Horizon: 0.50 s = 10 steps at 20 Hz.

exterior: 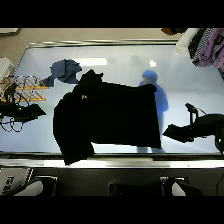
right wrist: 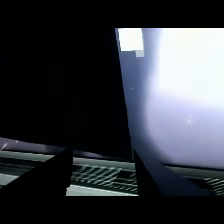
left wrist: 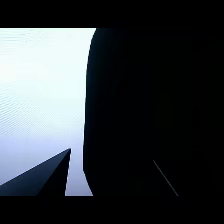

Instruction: Fold the clothes and pants, and hang the long-sleeved shirts on hangers.

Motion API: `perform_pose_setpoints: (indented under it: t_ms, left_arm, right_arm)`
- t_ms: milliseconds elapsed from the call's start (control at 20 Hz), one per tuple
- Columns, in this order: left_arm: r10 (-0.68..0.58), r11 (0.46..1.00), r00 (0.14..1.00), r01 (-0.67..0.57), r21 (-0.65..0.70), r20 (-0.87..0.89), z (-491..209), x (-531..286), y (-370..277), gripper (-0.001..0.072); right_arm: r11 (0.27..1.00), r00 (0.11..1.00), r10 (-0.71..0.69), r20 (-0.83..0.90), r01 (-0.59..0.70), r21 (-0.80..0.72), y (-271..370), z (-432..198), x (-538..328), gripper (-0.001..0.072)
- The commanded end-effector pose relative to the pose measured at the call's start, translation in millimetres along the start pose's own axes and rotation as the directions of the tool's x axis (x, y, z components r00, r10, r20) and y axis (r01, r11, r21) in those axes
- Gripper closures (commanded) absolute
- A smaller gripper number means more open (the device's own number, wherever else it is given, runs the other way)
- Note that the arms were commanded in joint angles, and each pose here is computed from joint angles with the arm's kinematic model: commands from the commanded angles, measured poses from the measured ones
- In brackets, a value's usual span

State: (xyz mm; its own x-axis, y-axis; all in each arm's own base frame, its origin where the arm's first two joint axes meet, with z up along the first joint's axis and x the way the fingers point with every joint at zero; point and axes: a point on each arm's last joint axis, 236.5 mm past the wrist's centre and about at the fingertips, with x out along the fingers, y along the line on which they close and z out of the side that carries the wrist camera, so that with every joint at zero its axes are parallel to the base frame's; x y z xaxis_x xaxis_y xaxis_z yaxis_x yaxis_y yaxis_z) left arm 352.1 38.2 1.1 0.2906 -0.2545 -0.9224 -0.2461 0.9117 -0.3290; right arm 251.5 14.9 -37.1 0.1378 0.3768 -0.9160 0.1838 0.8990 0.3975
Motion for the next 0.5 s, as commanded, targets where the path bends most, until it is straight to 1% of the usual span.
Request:
perform_pose_setpoints:
  t_ms: [0,100,150,200,250,350,450]
  left_arm:
    - [-0.001,0.999,1.0,0.0,-0.037,-0.013,-8,0,2,0.0181]
    - [-0.005,0.999,1.0,0.004,-0.043,-0.012,-7,0,1,0.0181]
    - [-0.005,0.999,1.0,0.005,-0.045,-0.011,-7,0,1,0.018]
    - [-0.005,0.999,1.0,0.004,-0.045,-0.011,-7,0,1,0.0181]
    - [-0.004,0.999,1.0,0.003,-0.045,-0.005,-6,0,2,0.018]
    - [-0.003,0.999,1.0,0.003,-0.044,0.002,-4,0,2,0.018]
    - [-0.002,0.999,1.0,0.002,-0.044,0.007,-3,0,2,0.018]
  right_arm:
    - [0.995,0.997,0.06,0.058,-0.064,0.073,1,-10,4,0.0271]
    - [0.965,0.977,0.185,0.106,-0.202,0.17,1,-4,0,0.025]
    - [0.943,0.97,0.224,0.096,-0.24,0.229,-3,-9,5,0.0233]
    - [0.933,0.971,0.232,0.055,-0.239,0.268,-9,-20,14,0.0193]
    - [0.928,0.971,0.238,-0.002,-0.227,0.294,-13,-34,25,0.0172]
    - [0.913,0.962,0.266,-0.059,-0.232,0.335,-14,-49,40,0.0171]
    - [0.909,0.954,0.29,-0.082,-0.248,0.335,-13,-52,47,0.0172]
